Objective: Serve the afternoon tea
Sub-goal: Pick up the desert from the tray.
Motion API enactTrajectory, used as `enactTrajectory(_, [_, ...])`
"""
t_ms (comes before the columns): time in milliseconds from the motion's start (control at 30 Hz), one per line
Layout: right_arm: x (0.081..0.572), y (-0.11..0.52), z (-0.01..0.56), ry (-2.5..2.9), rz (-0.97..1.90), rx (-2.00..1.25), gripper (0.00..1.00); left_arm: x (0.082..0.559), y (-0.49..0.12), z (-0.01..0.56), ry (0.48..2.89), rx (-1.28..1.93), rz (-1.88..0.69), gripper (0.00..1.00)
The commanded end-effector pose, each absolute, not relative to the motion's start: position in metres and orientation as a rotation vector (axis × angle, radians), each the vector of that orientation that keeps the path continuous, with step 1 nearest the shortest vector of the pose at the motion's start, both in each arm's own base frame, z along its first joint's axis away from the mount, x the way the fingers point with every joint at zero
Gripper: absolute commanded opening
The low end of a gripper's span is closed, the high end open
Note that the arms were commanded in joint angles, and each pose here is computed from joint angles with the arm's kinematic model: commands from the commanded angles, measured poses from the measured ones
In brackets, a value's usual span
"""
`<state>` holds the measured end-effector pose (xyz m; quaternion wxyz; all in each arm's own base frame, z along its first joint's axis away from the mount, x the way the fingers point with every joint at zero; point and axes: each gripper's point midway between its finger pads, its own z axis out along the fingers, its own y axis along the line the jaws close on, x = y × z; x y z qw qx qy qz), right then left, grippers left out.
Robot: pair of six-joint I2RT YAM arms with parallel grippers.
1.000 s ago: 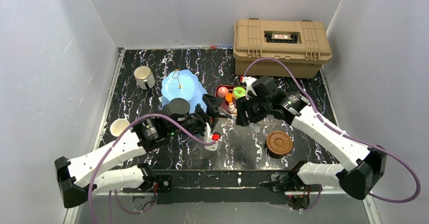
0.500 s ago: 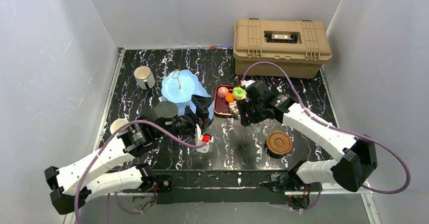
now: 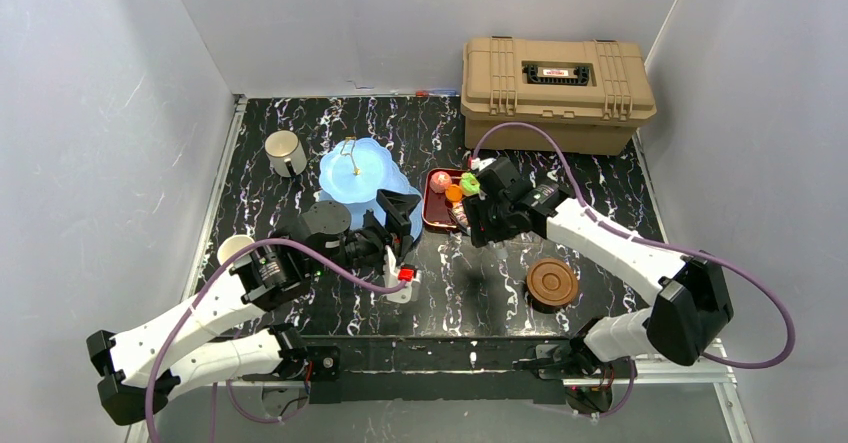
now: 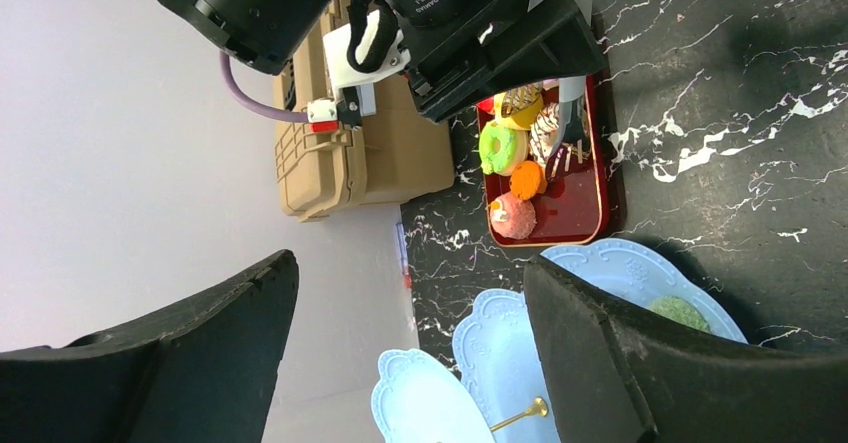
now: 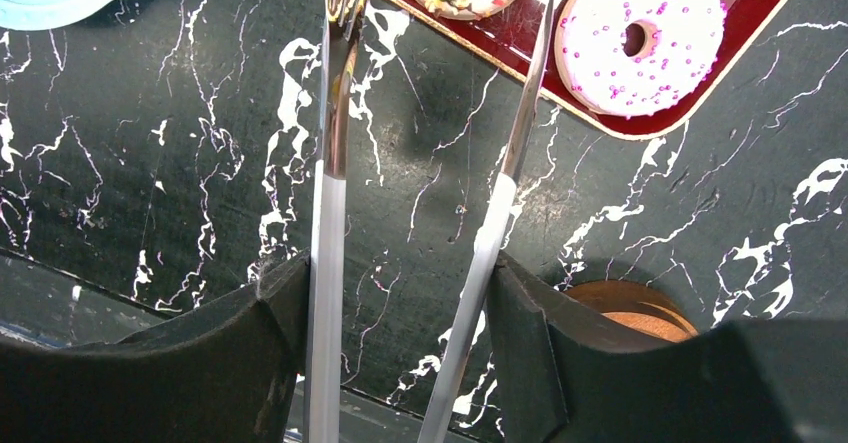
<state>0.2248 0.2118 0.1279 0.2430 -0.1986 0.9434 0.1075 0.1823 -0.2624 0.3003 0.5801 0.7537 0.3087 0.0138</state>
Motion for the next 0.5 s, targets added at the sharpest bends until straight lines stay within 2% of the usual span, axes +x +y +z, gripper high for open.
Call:
enactTrajectory(0, [0.232, 0.214, 0.127, 2.580, 0.297, -0.483, 0.65, 0.179, -0.257, 0.321, 0.711, 1.719, 0.026, 0.81])
enactTrajectory(467, [0.227, 0.212, 0.104, 2.677, 0.292, -0.478, 0.61, 0.177, -0.255, 0.328, 0.706, 1.715, 0.026, 0.79])
